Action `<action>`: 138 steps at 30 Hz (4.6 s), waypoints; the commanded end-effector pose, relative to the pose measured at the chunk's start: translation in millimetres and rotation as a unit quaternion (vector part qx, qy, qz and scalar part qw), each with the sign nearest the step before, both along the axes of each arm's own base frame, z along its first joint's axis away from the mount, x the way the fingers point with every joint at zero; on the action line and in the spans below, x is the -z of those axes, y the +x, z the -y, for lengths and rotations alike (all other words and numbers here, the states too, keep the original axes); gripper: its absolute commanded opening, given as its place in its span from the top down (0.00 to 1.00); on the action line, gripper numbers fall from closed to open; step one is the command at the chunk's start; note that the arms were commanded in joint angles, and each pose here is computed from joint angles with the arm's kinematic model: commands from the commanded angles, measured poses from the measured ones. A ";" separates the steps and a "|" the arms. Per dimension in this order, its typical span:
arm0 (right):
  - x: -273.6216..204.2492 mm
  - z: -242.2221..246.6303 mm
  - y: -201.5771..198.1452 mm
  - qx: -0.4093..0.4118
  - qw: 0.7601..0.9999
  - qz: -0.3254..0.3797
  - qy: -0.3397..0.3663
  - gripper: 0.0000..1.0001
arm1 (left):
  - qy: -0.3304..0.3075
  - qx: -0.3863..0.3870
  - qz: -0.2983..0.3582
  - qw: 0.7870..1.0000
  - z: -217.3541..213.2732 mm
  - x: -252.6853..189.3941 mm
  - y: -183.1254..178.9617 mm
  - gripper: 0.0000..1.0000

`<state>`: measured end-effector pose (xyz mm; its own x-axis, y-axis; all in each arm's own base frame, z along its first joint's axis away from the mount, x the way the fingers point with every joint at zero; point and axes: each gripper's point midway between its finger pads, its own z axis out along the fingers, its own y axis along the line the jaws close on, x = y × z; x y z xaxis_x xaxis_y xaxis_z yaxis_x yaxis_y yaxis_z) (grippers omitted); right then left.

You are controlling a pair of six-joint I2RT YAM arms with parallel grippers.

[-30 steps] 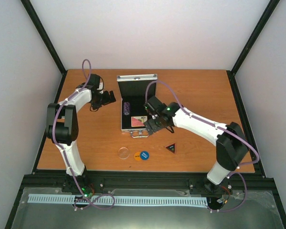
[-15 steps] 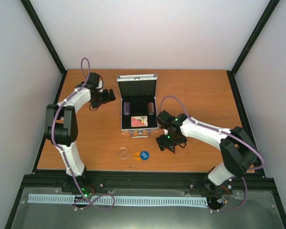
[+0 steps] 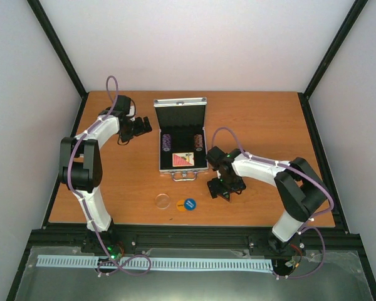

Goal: Pack up texas hold em set

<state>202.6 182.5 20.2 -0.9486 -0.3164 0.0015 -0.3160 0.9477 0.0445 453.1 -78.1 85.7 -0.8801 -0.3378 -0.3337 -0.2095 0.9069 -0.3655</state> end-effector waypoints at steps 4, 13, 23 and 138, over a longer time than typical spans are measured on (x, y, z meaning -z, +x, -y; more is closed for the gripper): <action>3.1 5.3 11.4 0.022 0.999 0.012 -0.024 0.07 | -0.004 -0.003 0.015 1.000 -1.2 -17.3 5.5 0.00; 16.4 0.6 8.2 0.017 1.000 -0.006 -0.015 0.09 | -0.001 0.000 0.009 1.000 -1.2 -13.6 6.5 0.00; 17.9 4.7 3.8 0.020 0.999 -0.020 -0.018 0.37 | -0.001 0.000 0.009 1.000 -1.5 -12.9 6.1 0.00; -93.9 -242.0 227.5 -0.045 0.922 0.187 0.335 0.00 | -0.011 0.007 -0.017 1.000 2.4 15.6 -4.4 0.00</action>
<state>428.8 398.8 98.4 -0.8307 -0.1912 -0.5229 -0.4333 0.8118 0.3914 443.5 -81.2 73.0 -0.8950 -0.3348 -0.2947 -0.2143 0.9023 -0.3741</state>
